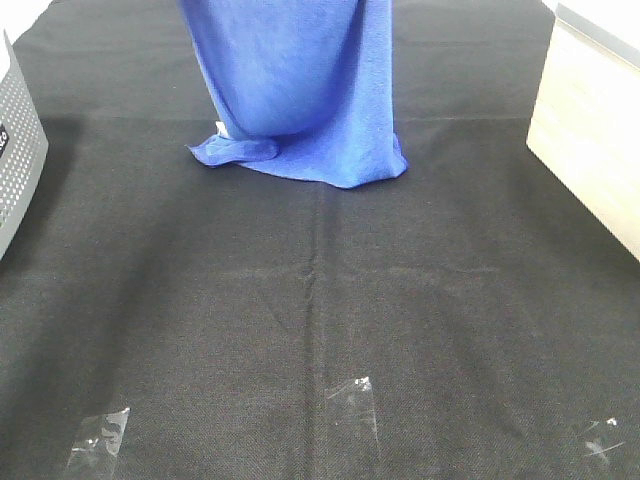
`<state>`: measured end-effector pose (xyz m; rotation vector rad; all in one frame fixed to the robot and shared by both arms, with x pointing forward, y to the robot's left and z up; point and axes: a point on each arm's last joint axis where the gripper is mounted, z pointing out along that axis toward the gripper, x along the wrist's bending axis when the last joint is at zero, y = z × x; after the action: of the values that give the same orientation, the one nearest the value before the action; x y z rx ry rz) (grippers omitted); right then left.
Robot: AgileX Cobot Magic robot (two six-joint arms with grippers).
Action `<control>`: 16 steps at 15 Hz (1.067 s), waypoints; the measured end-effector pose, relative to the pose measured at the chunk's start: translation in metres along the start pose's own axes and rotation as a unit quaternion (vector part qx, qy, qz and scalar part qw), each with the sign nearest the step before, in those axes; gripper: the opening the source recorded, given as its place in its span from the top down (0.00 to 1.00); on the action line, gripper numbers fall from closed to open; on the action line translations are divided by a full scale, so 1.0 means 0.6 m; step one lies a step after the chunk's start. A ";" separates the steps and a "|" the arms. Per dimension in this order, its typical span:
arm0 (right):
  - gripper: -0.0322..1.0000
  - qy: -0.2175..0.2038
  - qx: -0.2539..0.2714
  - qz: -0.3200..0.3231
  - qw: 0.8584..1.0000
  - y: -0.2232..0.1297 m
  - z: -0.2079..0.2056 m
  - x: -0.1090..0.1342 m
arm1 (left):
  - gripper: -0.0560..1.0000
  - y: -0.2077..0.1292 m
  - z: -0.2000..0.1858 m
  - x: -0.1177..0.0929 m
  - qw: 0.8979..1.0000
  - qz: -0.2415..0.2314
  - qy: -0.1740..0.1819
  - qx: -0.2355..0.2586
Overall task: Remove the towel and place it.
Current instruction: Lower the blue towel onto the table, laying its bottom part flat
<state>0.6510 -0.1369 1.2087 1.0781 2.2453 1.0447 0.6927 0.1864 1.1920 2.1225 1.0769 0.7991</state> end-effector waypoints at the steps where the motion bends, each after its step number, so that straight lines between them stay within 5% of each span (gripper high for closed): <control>1: 0.96 0.004 0.009 0.007 1.000 -0.001 -0.009 0.003 | 0.95 -0.006 -0.003 -0.003 1.000 -0.008 -0.009 0.022; 6: 0.96 0.021 0.022 0.031 0.999 -0.005 -0.012 0.009 | 0.95 -0.010 -0.008 -0.012 0.996 -0.073 -0.034 0.032; 16: 0.96 0.070 0.090 0.110 0.987 -0.065 -0.041 0.042 | 0.95 -0.095 -0.130 -0.048 0.988 -0.085 -0.040 0.120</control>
<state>0.6015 -0.1437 1.1921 1.3943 2.4118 1.0494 0.5943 0.2087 1.1910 2.1999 1.3470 0.5216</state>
